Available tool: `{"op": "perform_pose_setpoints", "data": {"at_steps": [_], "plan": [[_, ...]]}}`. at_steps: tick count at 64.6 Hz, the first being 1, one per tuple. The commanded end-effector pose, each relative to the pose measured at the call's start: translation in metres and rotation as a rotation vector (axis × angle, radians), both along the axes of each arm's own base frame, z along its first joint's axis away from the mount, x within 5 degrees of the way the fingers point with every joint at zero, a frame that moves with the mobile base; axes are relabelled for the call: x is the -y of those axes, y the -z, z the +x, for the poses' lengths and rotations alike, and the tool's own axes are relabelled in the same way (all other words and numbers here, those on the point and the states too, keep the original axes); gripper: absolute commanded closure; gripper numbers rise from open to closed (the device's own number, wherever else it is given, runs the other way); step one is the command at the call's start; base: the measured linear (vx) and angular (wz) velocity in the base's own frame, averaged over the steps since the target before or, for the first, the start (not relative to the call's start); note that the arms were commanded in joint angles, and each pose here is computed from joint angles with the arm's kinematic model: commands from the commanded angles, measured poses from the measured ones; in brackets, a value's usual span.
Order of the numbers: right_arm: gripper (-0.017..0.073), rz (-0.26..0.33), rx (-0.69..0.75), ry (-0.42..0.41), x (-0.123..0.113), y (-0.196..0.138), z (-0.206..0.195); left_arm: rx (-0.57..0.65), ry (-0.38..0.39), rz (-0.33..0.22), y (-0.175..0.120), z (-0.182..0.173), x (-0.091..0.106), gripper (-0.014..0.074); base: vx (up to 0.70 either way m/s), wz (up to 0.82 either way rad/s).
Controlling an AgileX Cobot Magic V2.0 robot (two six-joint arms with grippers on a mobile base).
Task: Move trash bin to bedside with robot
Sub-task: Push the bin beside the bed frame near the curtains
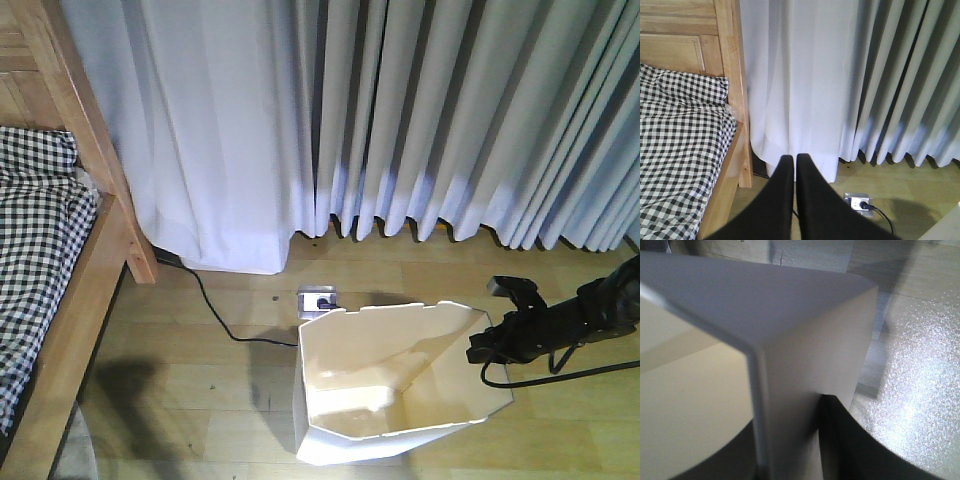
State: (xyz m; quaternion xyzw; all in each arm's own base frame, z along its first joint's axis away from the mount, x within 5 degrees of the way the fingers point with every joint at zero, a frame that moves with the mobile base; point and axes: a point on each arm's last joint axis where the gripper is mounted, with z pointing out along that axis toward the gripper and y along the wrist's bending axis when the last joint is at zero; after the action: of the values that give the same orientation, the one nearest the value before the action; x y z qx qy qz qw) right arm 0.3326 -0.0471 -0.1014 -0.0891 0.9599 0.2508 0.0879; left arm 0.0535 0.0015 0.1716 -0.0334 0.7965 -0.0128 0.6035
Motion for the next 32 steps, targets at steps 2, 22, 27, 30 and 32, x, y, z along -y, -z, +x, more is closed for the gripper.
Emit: {"op": "perform_pose_setpoints", "data": {"at_steps": [2,22,27,30,32], "plan": [[0.0561,0.194,0.077,-0.007,-0.01,-0.0386,0.0169,0.052,0.002,-0.006,-0.0043,0.0026,0.0003,0.06,0.06,0.05],[0.0561,0.194,0.077,-0.007,-0.01,-0.0386,0.0169,0.052,0.002,-0.006,-0.0043,0.0026,0.0003,0.06,0.01,0.02],[0.0561,0.194,0.077,-0.007,-0.01,-0.0386,0.0169,0.052,0.002,-0.006,-0.0043,0.0026,0.0003,0.06,0.0,0.0],[0.0561,0.194,0.077,-0.007,-0.01,-0.0386,0.0169,0.052,0.002,-0.006,-0.0043,0.0026,0.0003,0.06,0.0,0.0],[0.0561,0.194,0.077,-0.007,-0.01,-0.0386,0.0169,0.052,0.002,-0.006,-0.0043,0.0026,0.0003,0.06,0.0,0.0]]}}
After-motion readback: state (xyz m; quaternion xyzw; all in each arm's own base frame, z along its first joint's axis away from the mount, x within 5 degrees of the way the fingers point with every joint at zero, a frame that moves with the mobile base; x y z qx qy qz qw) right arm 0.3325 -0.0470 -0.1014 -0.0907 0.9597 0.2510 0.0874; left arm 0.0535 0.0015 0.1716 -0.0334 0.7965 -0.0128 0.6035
